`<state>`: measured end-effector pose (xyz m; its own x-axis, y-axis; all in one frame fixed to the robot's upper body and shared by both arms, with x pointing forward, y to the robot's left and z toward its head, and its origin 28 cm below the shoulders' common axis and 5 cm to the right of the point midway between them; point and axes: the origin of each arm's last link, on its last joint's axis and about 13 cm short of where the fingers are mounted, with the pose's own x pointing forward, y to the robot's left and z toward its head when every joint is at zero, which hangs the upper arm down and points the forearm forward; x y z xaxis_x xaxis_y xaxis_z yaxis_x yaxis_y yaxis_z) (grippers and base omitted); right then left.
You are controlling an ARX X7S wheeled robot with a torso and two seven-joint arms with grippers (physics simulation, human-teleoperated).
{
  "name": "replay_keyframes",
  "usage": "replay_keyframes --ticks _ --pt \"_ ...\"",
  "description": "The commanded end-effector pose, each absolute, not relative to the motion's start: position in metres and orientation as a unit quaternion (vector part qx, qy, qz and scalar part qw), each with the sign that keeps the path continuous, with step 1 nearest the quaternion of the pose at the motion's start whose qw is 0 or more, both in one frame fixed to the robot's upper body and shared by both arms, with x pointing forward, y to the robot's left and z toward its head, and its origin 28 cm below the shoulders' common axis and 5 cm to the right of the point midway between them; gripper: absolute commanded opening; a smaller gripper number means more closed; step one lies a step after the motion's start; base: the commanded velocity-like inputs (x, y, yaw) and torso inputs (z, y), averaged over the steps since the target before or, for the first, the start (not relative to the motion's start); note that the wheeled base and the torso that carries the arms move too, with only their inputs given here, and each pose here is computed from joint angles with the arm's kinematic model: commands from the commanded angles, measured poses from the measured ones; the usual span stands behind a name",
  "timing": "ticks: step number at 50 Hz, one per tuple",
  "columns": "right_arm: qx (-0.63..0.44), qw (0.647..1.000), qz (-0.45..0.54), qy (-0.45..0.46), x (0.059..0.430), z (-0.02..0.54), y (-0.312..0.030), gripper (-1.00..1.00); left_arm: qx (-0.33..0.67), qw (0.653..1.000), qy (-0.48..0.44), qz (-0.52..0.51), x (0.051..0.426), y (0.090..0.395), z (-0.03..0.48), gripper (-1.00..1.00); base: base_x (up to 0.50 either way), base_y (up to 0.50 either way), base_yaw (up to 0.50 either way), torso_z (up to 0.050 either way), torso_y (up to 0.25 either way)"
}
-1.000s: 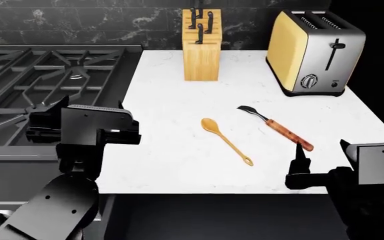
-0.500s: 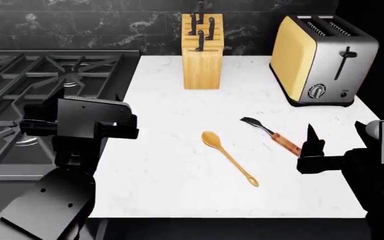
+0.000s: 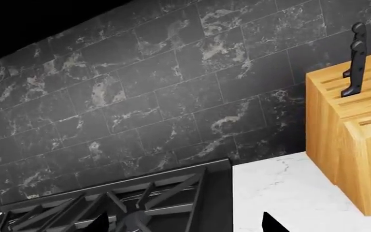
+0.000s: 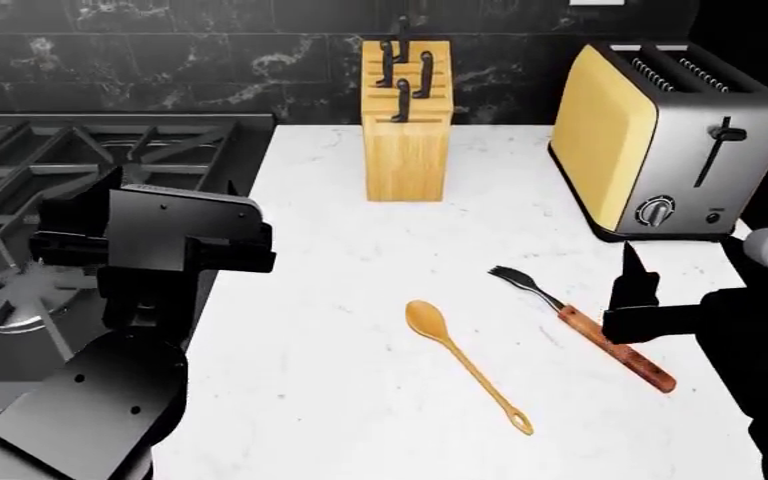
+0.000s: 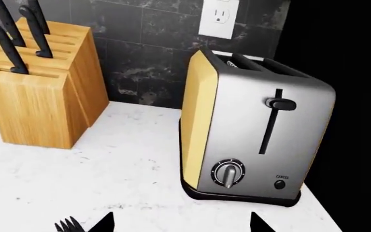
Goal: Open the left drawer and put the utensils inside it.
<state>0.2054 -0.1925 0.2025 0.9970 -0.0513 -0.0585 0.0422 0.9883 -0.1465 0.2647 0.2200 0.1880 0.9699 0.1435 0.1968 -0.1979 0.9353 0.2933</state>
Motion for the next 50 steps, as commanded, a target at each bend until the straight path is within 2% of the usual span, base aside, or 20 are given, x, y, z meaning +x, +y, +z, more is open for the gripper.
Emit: replay_keyframes --ticks 1,10,23,36,50 --pt "-0.078 0.996 -0.021 0.037 0.203 0.203 -0.193 1.00 0.159 0.980 -0.088 0.087 0.264 0.219 0.190 1.00 0.19 0.00 0.00 0.000 0.000" --pt "-0.084 0.995 -0.015 0.046 0.202 0.203 -0.193 1.00 0.158 0.980 -0.088 0.087 0.263 0.220 0.189 1.00 0.19 0.00 0.00 0.000 0.001" --pt "-0.125 0.979 0.100 0.129 0.198 0.215 -0.189 1.00 0.157 0.980 -0.090 0.087 0.262 0.220 0.190 1.00 0.04 0.00 0.00 0.000 0.000" --pt "-0.127 0.974 0.114 0.147 0.207 0.242 -0.201 1.00 0.158 0.980 -0.088 0.087 0.262 0.221 0.190 1.00 0.00 0.00 0.00 0.000 0.000" --pt "-0.120 0.973 0.117 0.162 0.207 0.246 -0.213 1.00 0.160 0.979 -0.088 0.088 0.261 0.221 0.189 1.00 0.00 0.00 0.00 0.000 0.000"
